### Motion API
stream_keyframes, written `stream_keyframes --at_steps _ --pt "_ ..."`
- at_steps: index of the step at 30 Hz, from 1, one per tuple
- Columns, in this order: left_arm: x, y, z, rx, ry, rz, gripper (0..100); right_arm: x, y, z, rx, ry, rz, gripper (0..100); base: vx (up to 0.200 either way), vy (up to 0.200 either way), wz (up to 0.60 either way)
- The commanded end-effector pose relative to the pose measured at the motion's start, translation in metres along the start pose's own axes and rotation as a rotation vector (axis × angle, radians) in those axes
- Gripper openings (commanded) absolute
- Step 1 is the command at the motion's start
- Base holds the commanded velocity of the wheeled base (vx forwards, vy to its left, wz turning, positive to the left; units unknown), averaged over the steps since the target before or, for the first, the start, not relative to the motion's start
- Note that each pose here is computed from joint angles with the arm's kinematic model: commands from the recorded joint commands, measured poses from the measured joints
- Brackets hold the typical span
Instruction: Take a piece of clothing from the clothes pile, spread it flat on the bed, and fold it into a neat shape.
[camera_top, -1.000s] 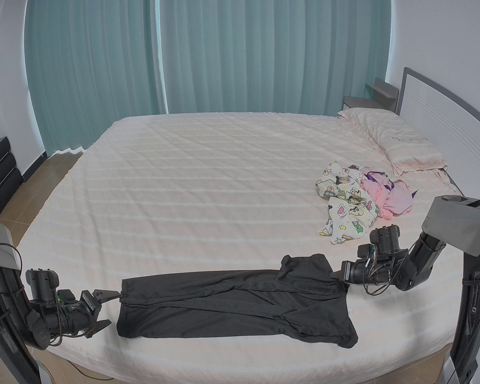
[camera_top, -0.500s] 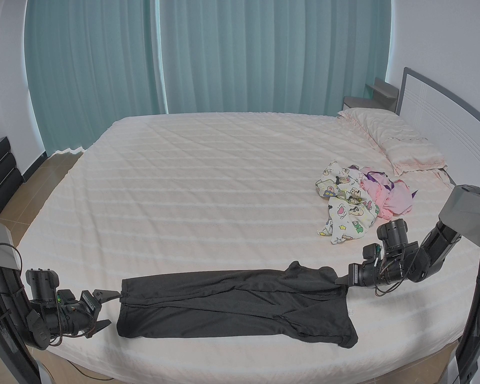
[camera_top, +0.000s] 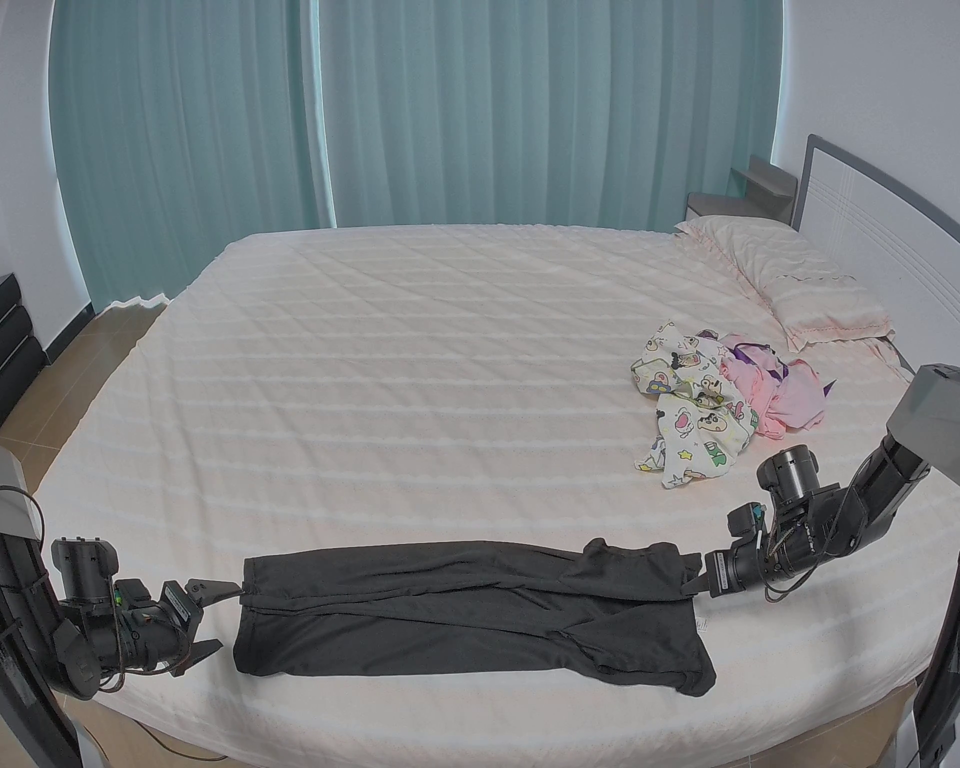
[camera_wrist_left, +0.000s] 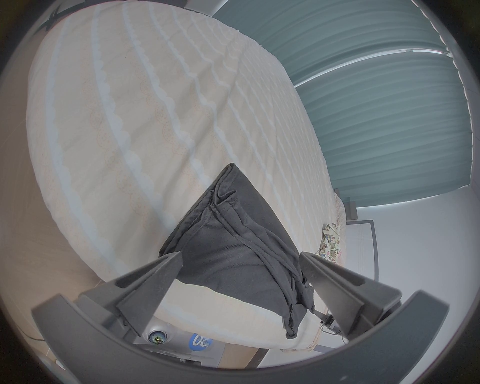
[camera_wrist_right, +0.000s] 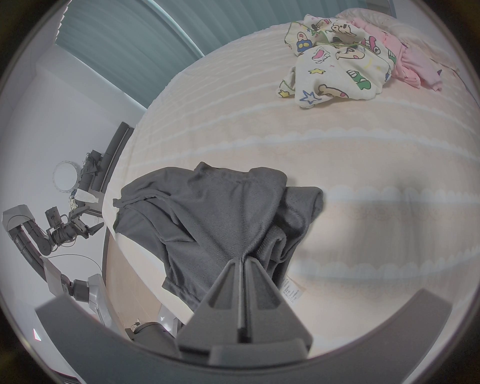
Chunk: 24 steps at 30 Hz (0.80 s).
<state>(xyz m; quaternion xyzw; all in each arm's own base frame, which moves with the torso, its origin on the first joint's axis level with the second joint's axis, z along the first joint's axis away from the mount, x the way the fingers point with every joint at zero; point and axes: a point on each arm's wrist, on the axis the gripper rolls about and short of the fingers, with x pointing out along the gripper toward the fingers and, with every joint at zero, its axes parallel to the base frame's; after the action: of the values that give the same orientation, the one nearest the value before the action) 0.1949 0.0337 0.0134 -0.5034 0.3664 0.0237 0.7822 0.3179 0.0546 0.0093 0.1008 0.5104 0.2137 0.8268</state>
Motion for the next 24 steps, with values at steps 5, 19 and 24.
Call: stream_keyframes --at_steps 5,19,24 --pt "-0.002 0.002 -0.003 -0.008 0.009 0.010 100 0.001 -0.002 -0.003 0.000 0.013 -0.006 100 0.000 0.000 0.00" --pt "-0.001 0.002 -0.003 -0.007 0.011 0.010 100 0.011 0.003 0.030 0.136 -0.154 0.038 100 0.000 0.000 0.00" --pt "-0.001 0.002 -0.003 -0.005 0.010 0.011 100 0.034 0.003 0.030 0.203 -0.205 0.033 100 0.000 0.000 0.00"
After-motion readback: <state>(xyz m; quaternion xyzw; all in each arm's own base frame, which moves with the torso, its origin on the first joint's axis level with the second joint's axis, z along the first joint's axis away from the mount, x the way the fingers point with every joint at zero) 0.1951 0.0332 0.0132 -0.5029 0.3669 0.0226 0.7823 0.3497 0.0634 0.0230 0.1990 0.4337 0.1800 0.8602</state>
